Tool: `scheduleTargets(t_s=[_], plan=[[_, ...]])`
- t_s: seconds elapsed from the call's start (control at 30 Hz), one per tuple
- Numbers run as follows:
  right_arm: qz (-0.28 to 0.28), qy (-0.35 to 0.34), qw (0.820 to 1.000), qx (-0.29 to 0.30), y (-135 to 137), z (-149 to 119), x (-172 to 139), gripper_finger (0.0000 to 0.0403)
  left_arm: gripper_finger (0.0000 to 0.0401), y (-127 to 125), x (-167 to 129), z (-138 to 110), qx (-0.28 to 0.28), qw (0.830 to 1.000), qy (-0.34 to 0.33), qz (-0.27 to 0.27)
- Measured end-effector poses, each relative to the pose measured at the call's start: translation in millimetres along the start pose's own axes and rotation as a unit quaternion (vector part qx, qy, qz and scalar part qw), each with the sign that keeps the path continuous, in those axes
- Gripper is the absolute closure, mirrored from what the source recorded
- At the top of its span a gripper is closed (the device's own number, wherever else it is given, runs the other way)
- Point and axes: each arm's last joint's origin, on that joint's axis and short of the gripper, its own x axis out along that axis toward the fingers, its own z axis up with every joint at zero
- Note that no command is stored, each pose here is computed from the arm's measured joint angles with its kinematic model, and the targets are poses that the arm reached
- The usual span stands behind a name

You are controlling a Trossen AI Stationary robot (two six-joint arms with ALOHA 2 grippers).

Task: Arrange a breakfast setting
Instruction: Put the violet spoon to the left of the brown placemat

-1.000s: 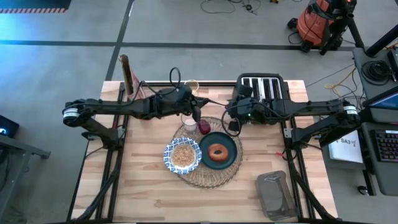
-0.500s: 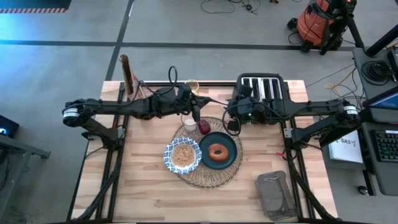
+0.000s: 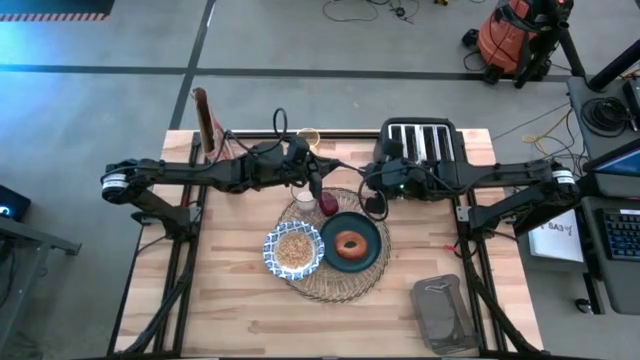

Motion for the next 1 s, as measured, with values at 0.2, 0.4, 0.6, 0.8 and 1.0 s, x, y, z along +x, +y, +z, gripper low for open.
scheduleTargets(t_s=[0.2, 0.4, 0.6, 0.8, 1.0], plan=[[0.019, -0.002, 1.0, -0.002, 0.7, 0.1, -0.2, 0.0393, 0.0401, -0.3, 0.0, -0.4, 0.0, 1.0, 0.002, -0.003], [0.023, 0.003, 1.0, -0.011, 1.1, -0.9, -0.5, 0.0394, 0.0401, -1.1, 0.0, -1.7, 0.028, 0.999, 0.02, -0.025], [0.028, 0.015, 0.999, -0.01, 1.1, -3.7, 0.2, 0.0396, 0.0384, -2.4, -2.6, -3.5, 0.087, 0.992, 0.092, -0.03], [0.039, 0.039, 0.998, 0.003, 1.0, -9.0, 0.2, 0.0397, 0.0352, -3.9, -6.5, 0.6, 0.142, 0.979, 0.146, -0.014], [0.092, 0.052, 0.994, 0.039, 1.4, -12.5, 1.1, 0.0396, 0.0323, -8.2, -12.3, 1.8, 0.329, 0.924, 0.192, -0.038]])
